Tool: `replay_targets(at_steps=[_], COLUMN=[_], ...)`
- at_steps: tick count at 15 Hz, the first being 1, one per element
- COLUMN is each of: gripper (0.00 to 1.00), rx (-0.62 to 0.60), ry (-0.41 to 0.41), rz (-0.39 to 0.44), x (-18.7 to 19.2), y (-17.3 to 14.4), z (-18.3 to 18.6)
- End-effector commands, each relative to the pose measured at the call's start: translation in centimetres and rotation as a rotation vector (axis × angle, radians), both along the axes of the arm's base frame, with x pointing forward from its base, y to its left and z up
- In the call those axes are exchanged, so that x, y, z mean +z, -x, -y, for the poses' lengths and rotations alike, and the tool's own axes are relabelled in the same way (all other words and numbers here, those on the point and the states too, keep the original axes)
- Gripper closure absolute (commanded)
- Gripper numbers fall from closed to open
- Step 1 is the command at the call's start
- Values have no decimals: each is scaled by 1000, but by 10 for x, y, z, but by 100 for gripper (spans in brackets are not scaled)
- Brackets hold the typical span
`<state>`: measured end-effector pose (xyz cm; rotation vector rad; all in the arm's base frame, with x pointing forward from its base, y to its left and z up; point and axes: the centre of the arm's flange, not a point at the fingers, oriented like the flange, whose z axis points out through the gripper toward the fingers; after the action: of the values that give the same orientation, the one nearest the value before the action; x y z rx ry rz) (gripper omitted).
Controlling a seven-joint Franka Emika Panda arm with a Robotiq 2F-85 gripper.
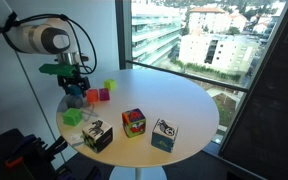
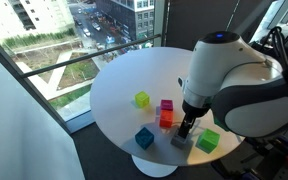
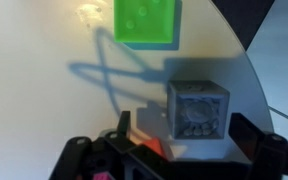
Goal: Put the pink block on the table then place the grey block on top of the pink block and orange block
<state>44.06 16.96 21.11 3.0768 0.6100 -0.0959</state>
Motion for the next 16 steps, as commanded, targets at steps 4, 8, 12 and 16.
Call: replay_targets(at_steps=[4, 8, 12, 16], gripper=[0, 0, 0, 0], rx=[27, 45, 62, 77], ry=[-1, -1, 7, 9], rz=[19, 28, 37, 44], x=[-3, -9, -16, -23], y=[15, 13, 11, 10], z=[-11, -16, -17, -18])
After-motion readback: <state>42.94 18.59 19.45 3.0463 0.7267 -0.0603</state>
